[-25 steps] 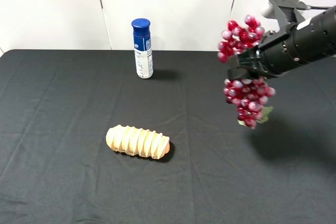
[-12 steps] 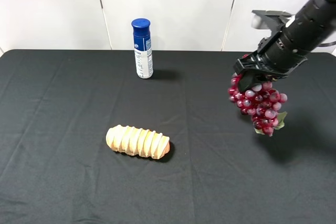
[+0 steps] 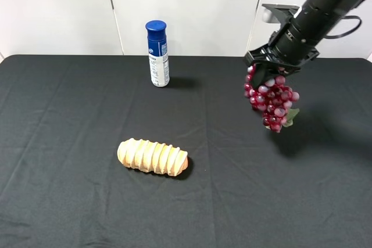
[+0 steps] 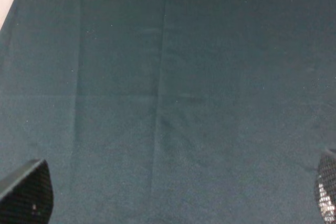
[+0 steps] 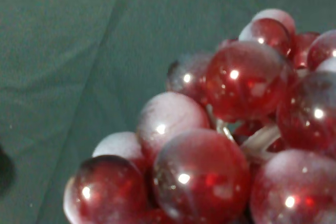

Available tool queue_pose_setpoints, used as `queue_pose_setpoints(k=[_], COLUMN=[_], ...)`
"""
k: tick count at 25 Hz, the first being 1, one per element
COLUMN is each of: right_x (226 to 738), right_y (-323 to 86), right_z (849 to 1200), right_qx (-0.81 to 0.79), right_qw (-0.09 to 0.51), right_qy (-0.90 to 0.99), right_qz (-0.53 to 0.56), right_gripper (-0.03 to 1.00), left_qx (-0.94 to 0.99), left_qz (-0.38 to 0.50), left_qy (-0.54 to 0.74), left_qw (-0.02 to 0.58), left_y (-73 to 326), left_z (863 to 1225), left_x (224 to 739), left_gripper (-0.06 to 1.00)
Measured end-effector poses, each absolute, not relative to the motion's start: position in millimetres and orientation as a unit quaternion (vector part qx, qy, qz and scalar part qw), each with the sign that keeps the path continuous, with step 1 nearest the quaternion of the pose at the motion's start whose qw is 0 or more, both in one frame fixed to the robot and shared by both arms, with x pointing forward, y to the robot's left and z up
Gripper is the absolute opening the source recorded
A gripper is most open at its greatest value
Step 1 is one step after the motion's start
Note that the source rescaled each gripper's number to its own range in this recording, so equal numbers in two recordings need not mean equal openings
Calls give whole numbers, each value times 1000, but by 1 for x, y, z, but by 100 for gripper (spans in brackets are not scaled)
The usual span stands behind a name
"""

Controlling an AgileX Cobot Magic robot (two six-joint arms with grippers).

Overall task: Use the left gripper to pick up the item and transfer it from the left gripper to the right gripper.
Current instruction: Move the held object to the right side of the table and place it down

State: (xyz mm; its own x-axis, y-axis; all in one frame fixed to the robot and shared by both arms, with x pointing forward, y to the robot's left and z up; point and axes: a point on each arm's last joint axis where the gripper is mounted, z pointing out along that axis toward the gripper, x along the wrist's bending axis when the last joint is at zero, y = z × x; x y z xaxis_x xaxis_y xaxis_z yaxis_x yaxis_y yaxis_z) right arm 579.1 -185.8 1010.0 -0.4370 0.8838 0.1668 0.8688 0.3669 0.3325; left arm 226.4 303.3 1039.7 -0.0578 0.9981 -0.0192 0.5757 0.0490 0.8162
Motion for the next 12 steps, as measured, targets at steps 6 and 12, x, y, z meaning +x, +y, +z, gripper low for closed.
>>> queue_pose_setpoints(k=[6, 12], right_x=[594, 599], right_y=[-181, -180], right_z=[978, 936], right_qx=[535, 542], right_qw=[-20, -65], right_qy=[831, 832], right_qz=[149, 102], right_gripper=[0, 0], left_qx=[606, 606], left_qz=[328, 328], left_qy=[649, 649], left_qw=[322, 322], left_y=[303, 303], left_z=[1040, 1040], left_x=[226, 226], left_gripper=[100, 100])
